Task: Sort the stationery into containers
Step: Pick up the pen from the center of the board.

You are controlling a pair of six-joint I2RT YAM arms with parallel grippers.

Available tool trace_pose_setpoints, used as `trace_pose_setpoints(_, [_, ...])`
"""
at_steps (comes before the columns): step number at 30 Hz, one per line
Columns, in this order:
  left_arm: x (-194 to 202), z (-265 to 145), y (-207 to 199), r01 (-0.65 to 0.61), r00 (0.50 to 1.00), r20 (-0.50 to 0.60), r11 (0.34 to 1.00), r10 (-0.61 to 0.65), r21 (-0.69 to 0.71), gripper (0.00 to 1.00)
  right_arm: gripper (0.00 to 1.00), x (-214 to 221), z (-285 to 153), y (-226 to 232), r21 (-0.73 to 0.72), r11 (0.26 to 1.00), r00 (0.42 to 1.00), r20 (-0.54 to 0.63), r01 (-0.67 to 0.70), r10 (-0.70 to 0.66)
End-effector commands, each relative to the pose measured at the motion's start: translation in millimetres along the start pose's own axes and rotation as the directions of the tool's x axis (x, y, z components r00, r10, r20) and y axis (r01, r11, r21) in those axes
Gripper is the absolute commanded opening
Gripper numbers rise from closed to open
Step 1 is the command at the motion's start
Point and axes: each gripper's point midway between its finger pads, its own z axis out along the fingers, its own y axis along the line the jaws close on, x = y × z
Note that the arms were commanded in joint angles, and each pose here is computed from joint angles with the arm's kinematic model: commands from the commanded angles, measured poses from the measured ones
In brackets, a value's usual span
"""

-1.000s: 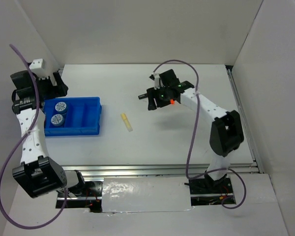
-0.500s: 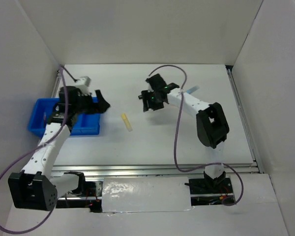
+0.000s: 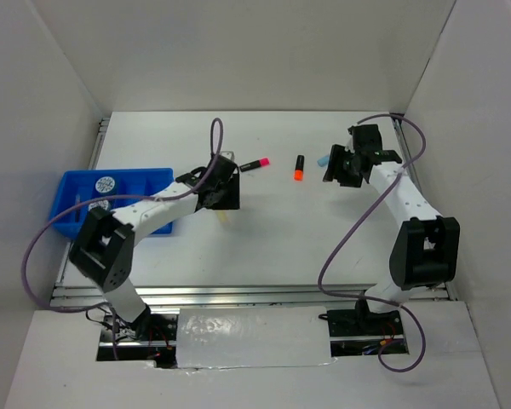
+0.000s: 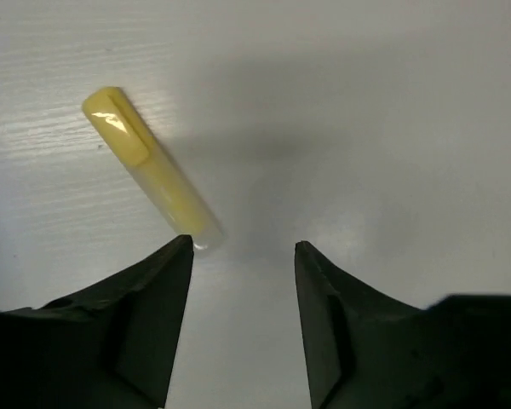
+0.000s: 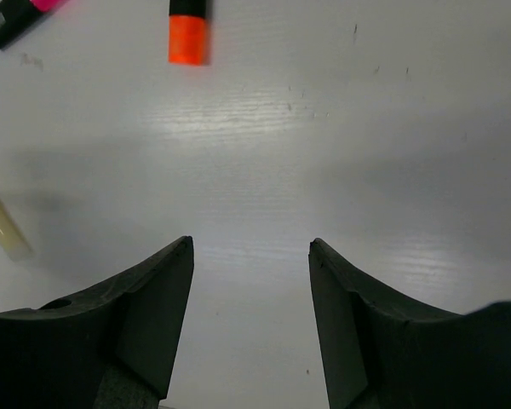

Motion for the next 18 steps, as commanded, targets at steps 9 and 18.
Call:
trace_pose_setpoints(9, [2, 32, 41, 0.109, 0.993, -0.022, 0.955, -0.119, -0.275, 0.81, 0.64, -5, -27, 3, -0.029, 0.999, 0.998, 0.064, 0.027, -0.025])
trace_pose_setpoints(18, [25, 56, 44, 0.085, 0.989, -0.092, 0.959, -0.114, -0.272, 0.76, 0.63, -6, -23, 6, -0.045, 0.999, 0.999, 0.048, 0.026, -0.024])
